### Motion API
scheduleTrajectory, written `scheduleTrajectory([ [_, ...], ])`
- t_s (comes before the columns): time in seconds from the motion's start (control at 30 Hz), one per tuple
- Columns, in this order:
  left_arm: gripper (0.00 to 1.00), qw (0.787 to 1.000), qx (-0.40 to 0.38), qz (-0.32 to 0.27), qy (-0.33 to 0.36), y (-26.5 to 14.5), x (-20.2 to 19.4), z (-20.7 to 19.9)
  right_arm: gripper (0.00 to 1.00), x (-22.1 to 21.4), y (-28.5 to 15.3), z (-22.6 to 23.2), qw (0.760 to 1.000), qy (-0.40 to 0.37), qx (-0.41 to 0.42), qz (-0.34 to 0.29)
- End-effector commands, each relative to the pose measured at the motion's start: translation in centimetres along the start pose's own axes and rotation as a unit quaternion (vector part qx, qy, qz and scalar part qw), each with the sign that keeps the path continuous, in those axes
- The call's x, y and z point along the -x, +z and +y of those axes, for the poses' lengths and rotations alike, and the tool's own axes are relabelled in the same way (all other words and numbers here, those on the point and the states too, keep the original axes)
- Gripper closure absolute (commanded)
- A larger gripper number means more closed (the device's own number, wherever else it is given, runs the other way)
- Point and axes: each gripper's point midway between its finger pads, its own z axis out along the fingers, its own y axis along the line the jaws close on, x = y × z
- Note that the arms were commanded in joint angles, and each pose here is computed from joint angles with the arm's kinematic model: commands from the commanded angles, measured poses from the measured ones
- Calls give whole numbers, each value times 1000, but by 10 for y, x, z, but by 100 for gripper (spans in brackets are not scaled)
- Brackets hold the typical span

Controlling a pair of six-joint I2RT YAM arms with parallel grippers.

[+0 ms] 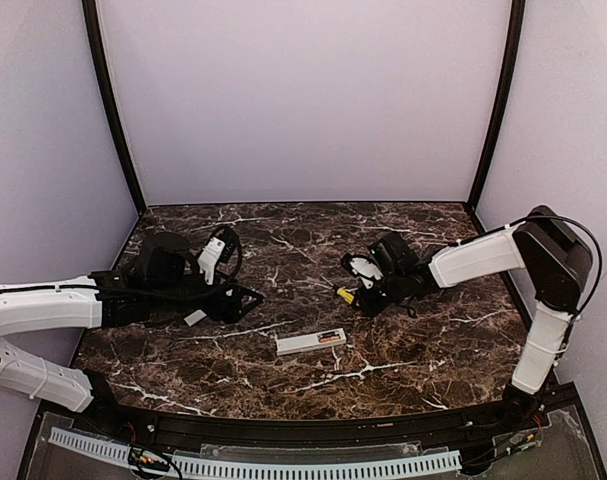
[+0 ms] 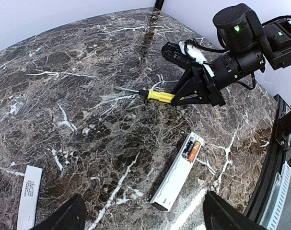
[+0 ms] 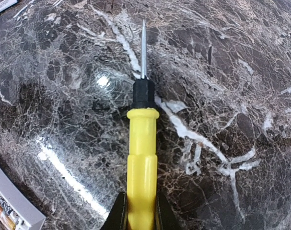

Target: Unload the batteries from the remote control

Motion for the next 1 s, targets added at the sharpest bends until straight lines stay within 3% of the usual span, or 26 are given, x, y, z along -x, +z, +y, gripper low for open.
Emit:
scheduleTrajectory([
  [0.0, 15, 1000, -18, -1, 16, 5, 3, -6, 100, 23, -29, 7, 999, -7, 17, -27],
  [0.13, 15, 998, -54, -1, 26, 9, 8, -19, 100, 33, -58, 22, 997, -14, 51, -48],
  [0.27, 17, 988, -149, 0, 34, 11, 15, -52, 100, 39, -95, 43, 992, -36, 99, -74],
  [0.53, 22, 968, -243, -15, 53, 5, 31, -80, 100, 35, -167, 97, 961, -78, 238, -118],
  [0.97, 29, 940, -333, -39, 60, -11, 56, -98, 100, 16, -208, 146, 910, -118, 381, -115],
])
